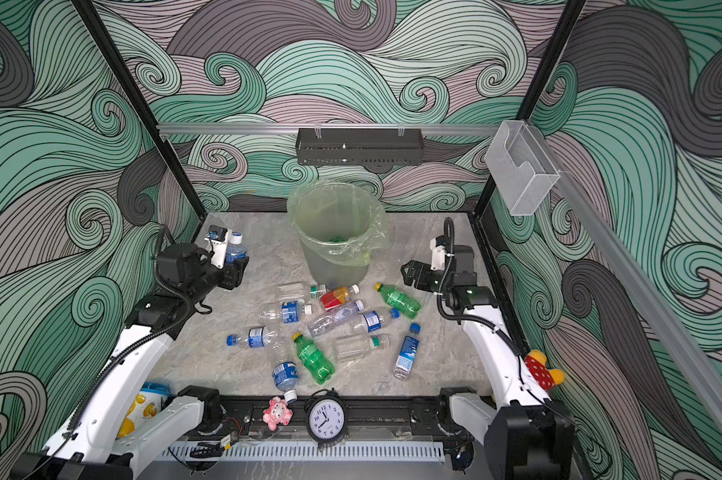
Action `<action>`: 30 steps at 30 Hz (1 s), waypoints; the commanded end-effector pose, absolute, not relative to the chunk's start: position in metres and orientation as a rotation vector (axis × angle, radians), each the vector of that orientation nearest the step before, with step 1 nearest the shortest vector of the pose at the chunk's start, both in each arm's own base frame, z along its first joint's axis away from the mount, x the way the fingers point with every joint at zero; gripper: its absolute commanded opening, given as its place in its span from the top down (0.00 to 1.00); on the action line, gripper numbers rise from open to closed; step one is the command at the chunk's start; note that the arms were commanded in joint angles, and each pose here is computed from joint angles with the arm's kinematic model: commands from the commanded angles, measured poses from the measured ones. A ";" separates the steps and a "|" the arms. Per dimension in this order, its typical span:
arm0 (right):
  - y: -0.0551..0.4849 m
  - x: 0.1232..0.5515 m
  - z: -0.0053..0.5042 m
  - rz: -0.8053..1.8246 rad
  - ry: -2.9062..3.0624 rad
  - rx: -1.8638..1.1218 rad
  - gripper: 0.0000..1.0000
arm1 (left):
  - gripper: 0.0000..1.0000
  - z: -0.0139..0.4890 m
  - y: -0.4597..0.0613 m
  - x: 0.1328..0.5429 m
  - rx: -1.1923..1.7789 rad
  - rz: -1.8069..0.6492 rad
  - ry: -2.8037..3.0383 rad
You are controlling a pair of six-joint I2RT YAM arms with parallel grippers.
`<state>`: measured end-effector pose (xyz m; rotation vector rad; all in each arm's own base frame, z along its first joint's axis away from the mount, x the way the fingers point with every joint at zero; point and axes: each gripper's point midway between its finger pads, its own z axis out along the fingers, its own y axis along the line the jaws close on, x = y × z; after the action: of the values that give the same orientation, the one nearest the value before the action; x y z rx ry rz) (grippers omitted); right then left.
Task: Throw the plastic bottles in the bin
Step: Pick up the plastic bottle from the middle-left of the table, then throw the plastic bottle into the trash bin.
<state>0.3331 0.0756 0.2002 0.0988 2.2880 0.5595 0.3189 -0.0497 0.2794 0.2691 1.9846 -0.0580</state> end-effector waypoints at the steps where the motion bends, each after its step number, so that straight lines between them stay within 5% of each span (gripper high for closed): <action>1: 0.085 0.336 0.212 0.623 2.268 0.060 0.09 | 0.33 0.302 -0.059 0.316 0.158 -0.215 1.860; 9: 0.091 0.335 0.212 0.653 2.273 0.041 0.09 | 0.33 0.309 -0.064 0.312 0.154 -0.270 1.847; 22: 0.094 0.334 0.202 0.663 2.308 0.041 0.09 | 0.34 0.440 -0.169 0.388 0.416 -0.613 1.575; 28: 0.091 0.328 0.197 0.637 2.330 0.060 0.09 | 0.07 0.448 -0.234 0.456 0.463 -0.694 1.684; 30: 0.089 0.324 0.195 0.616 2.347 0.056 0.09 | 0.06 0.442 -0.237 0.460 0.452 -0.692 1.702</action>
<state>0.3303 0.0903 0.1910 0.0630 2.3382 0.6402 0.4608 -0.2325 0.4566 0.4605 1.6136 -0.6643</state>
